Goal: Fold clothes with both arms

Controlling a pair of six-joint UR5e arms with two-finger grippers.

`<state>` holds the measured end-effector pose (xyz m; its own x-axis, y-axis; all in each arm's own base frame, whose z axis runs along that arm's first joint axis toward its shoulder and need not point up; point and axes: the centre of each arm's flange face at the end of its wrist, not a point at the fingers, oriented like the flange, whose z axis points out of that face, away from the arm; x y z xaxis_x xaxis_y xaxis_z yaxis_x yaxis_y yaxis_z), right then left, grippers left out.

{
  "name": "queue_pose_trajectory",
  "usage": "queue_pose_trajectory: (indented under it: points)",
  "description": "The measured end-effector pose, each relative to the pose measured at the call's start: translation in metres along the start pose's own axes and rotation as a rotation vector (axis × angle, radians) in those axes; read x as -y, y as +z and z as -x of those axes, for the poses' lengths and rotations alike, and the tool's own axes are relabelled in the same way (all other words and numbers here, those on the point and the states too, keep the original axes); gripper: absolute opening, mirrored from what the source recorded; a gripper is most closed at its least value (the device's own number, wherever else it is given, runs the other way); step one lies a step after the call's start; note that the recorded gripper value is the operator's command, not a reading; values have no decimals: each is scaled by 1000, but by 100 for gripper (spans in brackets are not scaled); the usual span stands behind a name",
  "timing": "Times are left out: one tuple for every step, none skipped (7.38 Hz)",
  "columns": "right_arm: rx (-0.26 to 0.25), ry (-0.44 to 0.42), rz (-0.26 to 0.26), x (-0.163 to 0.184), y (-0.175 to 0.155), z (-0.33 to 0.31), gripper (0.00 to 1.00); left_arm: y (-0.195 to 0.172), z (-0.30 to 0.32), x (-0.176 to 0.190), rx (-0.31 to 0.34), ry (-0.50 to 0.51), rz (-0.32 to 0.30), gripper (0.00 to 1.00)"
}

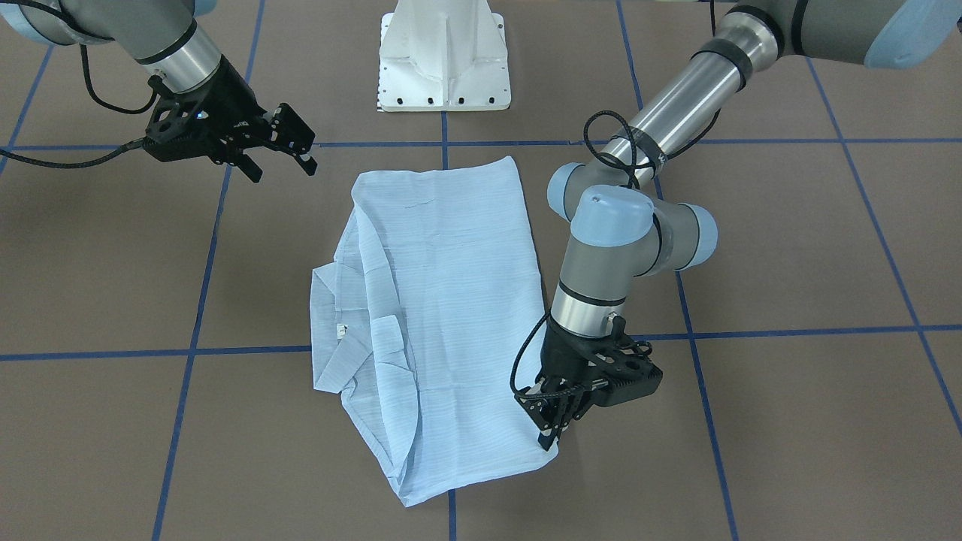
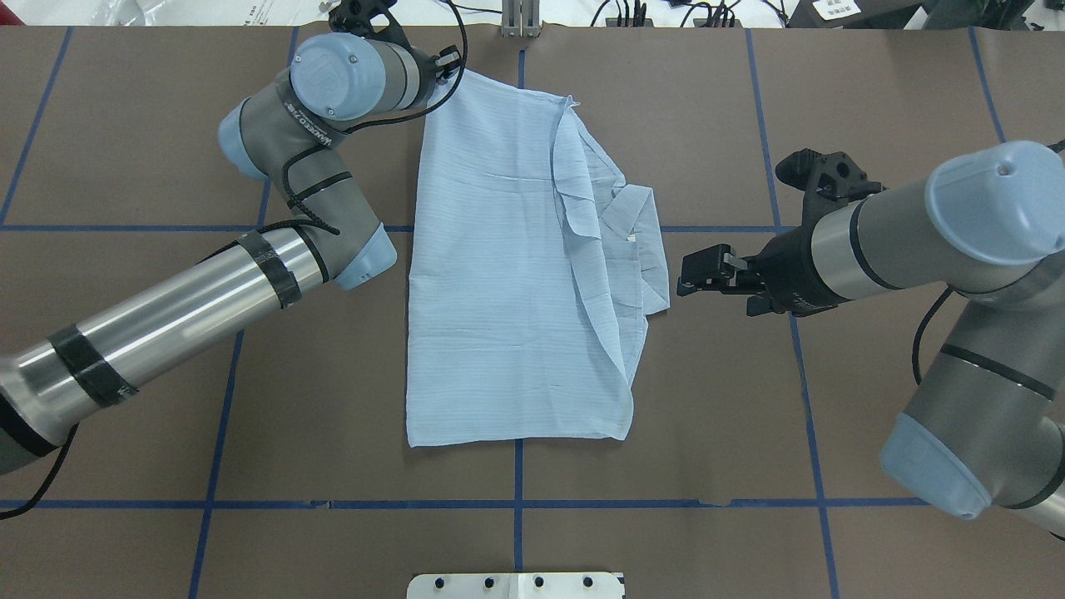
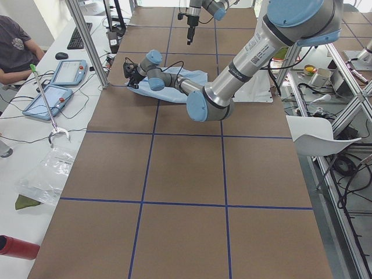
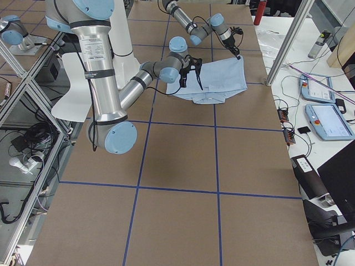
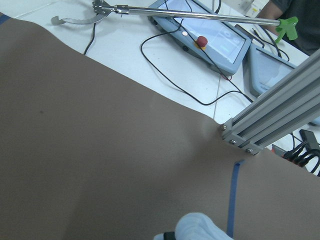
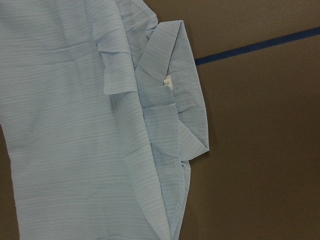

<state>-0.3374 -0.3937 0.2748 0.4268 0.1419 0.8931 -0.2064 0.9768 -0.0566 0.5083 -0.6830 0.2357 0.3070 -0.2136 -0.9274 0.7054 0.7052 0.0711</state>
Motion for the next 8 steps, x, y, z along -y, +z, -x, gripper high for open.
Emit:
queue_pose_trajectory:
  points:
    - [-1, 1, -1, 1, 0, 0, 100, 5, -1, 1, -17, 0, -11, 32]
    - [-2, 2, -4, 2, 0, 0, 100, 8, -1, 1, -24, -1, -16, 87]
    - [-4, 3, -8, 3, 1, -1, 100, 9, 0, 1, -27, -2, -20, 99]
    - [-8, 4, -11, 4, 2, -2, 100, 8, -1, 4, -30, -3, -28, 99]
    - [-9, 4, -12, 5, 3, -1, 100, 6, -2, 9, -34, -5, -37, 99]
    - [-8, 0, -12, 4, 4, 0, 100, 4, -2, 15, -37, -7, -41, 99]
    - [-6, -8, -14, 6, 7, 5, 100, -3, -4, 18, -54, -10, -42, 99]
    - [-10, -16, -22, 11, 19, 15, 100, -20, 2, 20, -86, -12, -38, 99]
